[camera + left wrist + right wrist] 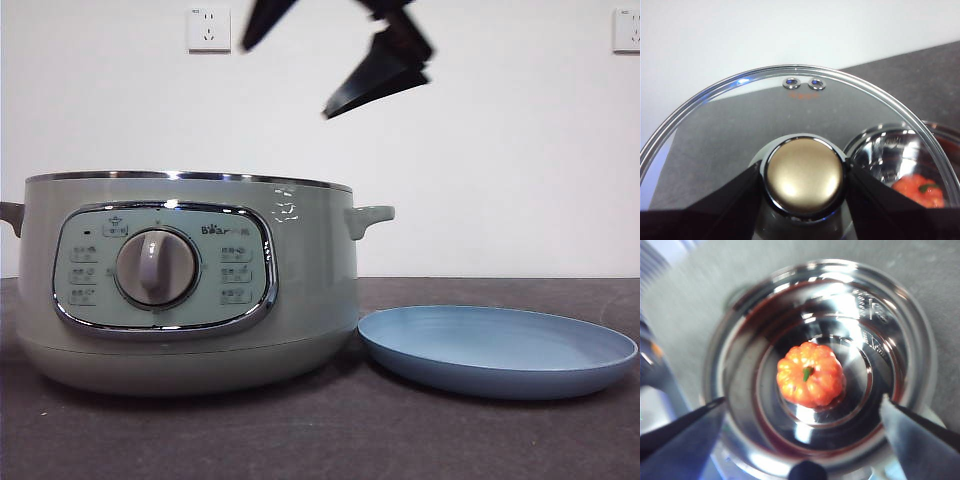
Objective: Take the pumpkin out from the steamer,put the pumpkin in the blue plate,close the lid
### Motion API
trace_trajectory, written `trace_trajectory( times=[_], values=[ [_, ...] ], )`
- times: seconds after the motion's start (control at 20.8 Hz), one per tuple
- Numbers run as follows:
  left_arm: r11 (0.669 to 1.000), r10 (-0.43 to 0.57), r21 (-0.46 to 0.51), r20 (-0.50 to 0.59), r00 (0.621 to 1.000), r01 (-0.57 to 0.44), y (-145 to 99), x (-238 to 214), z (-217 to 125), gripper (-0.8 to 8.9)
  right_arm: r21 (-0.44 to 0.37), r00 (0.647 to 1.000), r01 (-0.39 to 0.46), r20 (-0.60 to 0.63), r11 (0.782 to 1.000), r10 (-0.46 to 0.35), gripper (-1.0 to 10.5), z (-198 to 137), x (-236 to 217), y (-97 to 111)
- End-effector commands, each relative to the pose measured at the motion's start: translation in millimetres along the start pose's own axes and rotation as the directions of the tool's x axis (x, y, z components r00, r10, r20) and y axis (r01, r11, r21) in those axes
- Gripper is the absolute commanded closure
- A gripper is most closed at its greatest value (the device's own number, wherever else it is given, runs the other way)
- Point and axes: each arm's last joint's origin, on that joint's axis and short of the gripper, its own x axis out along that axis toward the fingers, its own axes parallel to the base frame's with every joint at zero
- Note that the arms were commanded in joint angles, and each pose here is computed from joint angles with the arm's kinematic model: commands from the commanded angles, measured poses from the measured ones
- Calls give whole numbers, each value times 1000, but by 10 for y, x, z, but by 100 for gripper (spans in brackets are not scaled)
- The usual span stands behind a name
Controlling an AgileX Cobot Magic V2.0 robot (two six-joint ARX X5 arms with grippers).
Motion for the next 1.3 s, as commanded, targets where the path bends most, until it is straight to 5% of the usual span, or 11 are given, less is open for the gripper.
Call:
trace_trajectory(
  times=[0.05, 0.39, 0.82, 0.87, 0.96, 1.3],
  values=[
    [1000, 9, -5, 34, 999, -9, 25, -48, 35, 822, -90, 999, 11, -50, 996, -15, 400, 187, 211, 83],
    [1000, 6, 4, 12, 1000, -6, 24, -48, 11, 822, -206, 985, 65, -143, 976, -96, 401, 308, 870, 281],
    [1000, 5, 4, 12, 1000, -5, 23, -48, 11, 822, -204, 949, 30, -303, 979, -93, 416, -17, 1623, 146],
    [1000, 5, 4, 12, 1000, -5, 23, -48, 11, 822, -205, 947, 36, -306, 978, -99, 497, -24, 1631, 144],
    [1000, 5, 3, 12, 1000, -5, 24, -48, 11, 822, -225, 947, 46, -301, 973, -115, 972, -16, 1619, 178],
    [1000, 5, 2, 15, 1000, -5, 23, -47, 15, 822, -212, 961, 82, -243, 974, -134, 949, 198, 946, 181]
  ],
)
